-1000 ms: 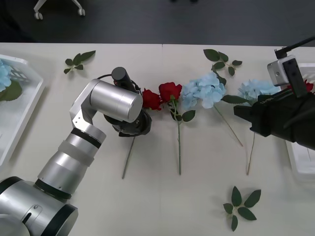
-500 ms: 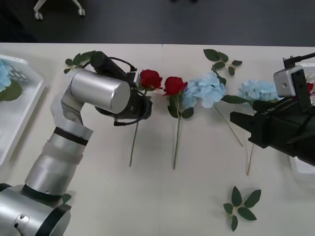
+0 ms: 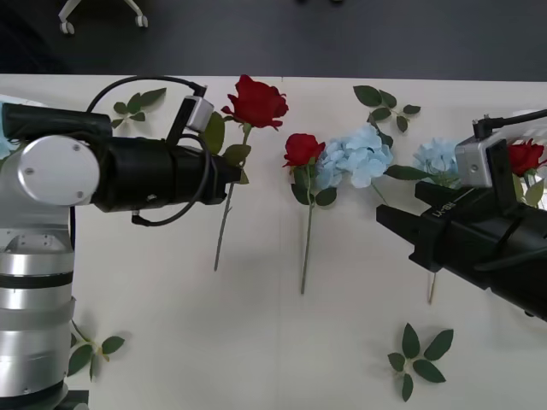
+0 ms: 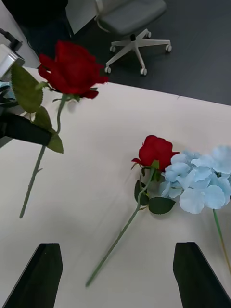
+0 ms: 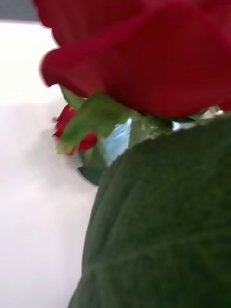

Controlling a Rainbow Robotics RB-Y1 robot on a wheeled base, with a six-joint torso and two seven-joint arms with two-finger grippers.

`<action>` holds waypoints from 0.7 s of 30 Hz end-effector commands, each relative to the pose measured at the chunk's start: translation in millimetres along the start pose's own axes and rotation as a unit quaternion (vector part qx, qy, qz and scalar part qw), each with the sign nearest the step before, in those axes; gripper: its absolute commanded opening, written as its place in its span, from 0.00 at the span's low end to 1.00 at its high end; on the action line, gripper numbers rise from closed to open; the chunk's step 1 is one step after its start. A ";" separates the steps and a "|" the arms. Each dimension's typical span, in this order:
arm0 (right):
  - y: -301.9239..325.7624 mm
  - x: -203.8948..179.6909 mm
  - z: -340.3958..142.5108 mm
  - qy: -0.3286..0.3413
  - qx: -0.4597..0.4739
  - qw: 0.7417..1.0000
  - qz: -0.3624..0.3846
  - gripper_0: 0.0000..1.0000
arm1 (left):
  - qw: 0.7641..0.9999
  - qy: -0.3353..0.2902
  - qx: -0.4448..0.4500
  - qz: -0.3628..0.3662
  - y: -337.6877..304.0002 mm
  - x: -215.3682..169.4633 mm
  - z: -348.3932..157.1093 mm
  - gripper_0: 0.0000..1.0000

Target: Put the red flowers into the right box and the blue flowers into the left box

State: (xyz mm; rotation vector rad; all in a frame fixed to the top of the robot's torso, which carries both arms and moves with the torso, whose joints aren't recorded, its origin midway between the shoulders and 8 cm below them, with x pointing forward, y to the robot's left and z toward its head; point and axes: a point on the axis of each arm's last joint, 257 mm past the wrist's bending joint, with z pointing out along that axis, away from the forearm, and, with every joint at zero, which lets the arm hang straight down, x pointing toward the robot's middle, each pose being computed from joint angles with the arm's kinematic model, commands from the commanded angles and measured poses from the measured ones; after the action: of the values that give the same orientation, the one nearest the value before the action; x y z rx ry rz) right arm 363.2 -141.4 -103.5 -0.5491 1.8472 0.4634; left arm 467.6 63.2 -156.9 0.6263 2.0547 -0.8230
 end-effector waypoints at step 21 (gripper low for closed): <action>68.5 -57.4 6.5 -0.081 -0.099 0.992 -0.016 0.68 | 0.907 -0.222 0.229 0.276 -120.3 -51.9 -85.9 0.00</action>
State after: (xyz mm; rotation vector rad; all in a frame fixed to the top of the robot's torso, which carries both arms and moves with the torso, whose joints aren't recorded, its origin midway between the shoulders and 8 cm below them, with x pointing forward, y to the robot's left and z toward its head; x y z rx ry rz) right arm 356.1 -87.3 -58.0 -0.6217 1.6769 0.6254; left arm 377.1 30.8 -50.3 1.0867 1.2746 -1.0525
